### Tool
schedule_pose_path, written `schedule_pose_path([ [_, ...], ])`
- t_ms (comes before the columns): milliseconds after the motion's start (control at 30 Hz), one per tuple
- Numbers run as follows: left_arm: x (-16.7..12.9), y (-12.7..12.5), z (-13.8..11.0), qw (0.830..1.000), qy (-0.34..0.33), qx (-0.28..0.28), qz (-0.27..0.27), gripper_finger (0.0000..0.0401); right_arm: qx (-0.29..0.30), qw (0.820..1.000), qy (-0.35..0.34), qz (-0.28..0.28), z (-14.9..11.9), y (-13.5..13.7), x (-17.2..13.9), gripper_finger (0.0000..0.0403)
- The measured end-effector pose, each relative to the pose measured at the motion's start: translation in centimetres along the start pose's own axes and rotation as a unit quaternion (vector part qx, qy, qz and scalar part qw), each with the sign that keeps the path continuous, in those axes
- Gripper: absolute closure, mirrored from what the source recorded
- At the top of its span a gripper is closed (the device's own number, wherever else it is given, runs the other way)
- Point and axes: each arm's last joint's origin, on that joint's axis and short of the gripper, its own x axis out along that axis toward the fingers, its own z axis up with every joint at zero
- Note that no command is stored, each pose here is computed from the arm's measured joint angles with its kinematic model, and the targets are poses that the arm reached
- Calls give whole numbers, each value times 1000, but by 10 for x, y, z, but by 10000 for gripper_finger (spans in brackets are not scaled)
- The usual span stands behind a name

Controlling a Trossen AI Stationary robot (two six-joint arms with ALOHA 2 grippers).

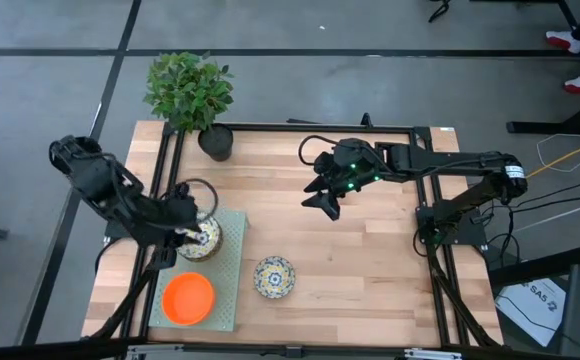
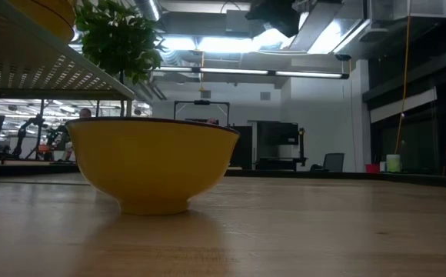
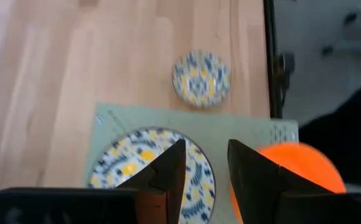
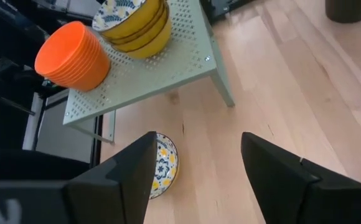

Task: Pick & Place Mini bowls
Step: Stack the patterned bowl on top of the patterned bowl on the shelf

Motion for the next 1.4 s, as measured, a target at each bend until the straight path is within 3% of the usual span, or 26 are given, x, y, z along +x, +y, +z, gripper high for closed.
schedule_pose_path([
  [333,-16,12,0,998,-55,17,20,287,-126,992,16,18,-16,33,13,171],
  [667,-13,15,4,996,-40,79,10,287,-264,959,88,58,-50,63,53,171],
  [967,-13,16,6,996,-40,73,8,287,-343,928,128,69,-73,73,83,171],
  [1267,-10,8,2,996,-45,75,-22,287,-365,921,122,67,-86,82,106,171],
  [1400,-2,2,-2,993,-67,94,-40,287,-378,917,120,40,-96,90,115,171],
])
